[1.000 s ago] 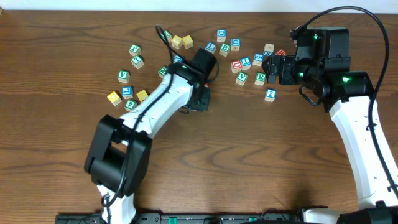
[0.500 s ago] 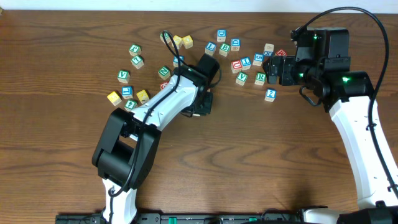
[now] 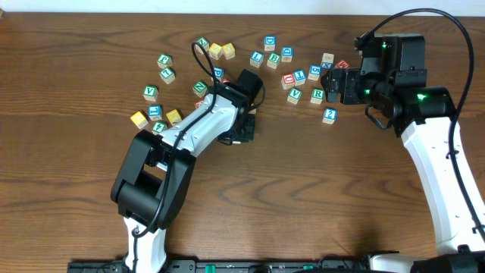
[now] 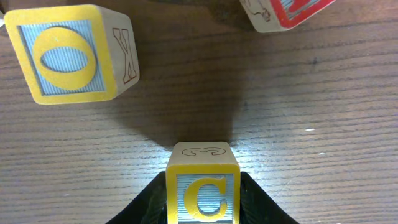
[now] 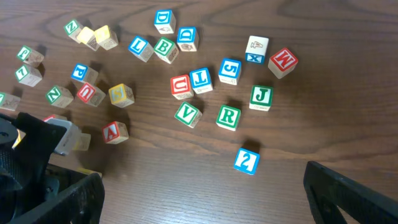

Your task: Spell out CORL

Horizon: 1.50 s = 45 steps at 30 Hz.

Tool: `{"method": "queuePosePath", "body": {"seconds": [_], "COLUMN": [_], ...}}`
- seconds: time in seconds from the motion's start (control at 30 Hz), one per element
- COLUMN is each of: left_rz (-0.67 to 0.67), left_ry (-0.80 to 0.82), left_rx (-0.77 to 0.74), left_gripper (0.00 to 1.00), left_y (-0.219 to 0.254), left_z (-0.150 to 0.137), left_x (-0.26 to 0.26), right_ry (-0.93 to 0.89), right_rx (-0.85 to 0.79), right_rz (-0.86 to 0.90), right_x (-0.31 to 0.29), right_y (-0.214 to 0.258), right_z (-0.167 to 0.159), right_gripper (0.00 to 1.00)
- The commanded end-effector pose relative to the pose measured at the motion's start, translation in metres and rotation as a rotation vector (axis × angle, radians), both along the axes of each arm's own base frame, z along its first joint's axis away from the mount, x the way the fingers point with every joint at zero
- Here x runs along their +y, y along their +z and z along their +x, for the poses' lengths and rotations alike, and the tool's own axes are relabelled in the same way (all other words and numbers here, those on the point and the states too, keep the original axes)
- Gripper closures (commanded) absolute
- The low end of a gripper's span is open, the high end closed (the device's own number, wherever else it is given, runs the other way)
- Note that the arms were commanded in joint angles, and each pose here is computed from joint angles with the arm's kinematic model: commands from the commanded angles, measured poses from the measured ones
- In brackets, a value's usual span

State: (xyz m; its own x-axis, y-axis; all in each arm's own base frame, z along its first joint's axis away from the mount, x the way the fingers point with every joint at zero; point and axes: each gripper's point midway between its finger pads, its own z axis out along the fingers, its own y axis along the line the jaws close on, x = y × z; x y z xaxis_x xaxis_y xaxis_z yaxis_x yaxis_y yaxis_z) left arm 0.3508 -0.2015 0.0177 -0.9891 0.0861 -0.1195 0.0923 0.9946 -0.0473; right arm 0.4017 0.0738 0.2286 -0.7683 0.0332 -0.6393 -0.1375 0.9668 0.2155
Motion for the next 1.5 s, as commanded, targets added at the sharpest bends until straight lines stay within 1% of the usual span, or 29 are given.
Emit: {"method": "queuePosePath", "body": {"seconds": [0.0, 0.23, 0.63, 0.8, 0.83, 0.9, 0.93, 1.07, 1.23, 1.27, 1.33, 1.47], "left_rz": [0.007, 0.007, 0.005, -0.010, -0.019, -0.031, -0.045, -0.067, -0.071, -0.074, -0.081, -0.142], "left_ry": [0.015, 0.015, 0.014, -0.030, -0.040, -0.056, -0.062, -0.059, -0.014, 0.000, 0.021, 0.012], "left_rx": [0.016, 0.016, 0.014, -0.025, -0.045, -0.073, -0.101, -0.146, -0.160, -0.168, -0.189, -0.197], "left_gripper": [0.67, 0.66, 0.65, 0.65, 0.60, 0.59, 0.56, 0.55, 0.56, 0.59, 0.62, 0.62], "left_y": [-0.005, -0.005, -0.005, 0.011, 0.019, 0.031, 0.043, 0.062, 0.064, 0.065, 0.066, 0.069], "left_z": [-0.002, -0.002, -0.001, 0.010, 0.014, 0.020, 0.024, 0.028, 0.040, 0.044, 0.054, 0.065], "left_x": [0.002, 0.002, 0.002, -0.004, -0.006, -0.009, -0.011, -0.012, 0.003, 0.008, 0.018, 0.023], "right_ry": [0.005, 0.005, 0.005, 0.005, 0.005, 0.005, 0.005, 0.005, 0.005, 0.005, 0.005, 0.005], "right_rx": [-0.009, -0.009, -0.009, -0.009, -0.009, -0.009, -0.009, -0.009, -0.009, -0.009, -0.009, -0.009], "right_rz": [0.001, 0.001, 0.001, 0.001, 0.001, 0.001, 0.001, 0.001, 0.001, 0.001, 0.001, 0.000], "right_x": [0.004, 0.004, 0.004, 0.004, 0.004, 0.004, 0.004, 0.004, 0.004, 0.004, 0.004, 0.004], "right_y": [0.005, 0.005, 0.005, 0.005, 0.005, 0.005, 0.005, 0.005, 0.005, 0.005, 0.005, 0.005], "right_z": [0.003, 0.003, 0.003, 0.003, 0.003, 0.003, 0.003, 0.003, 0.003, 0.003, 0.003, 0.003], "right_gripper": [0.03, 0.03, 0.03, 0.03, 0.03, 0.03, 0.03, 0.03, 0.03, 0.03, 0.04, 0.03]}}
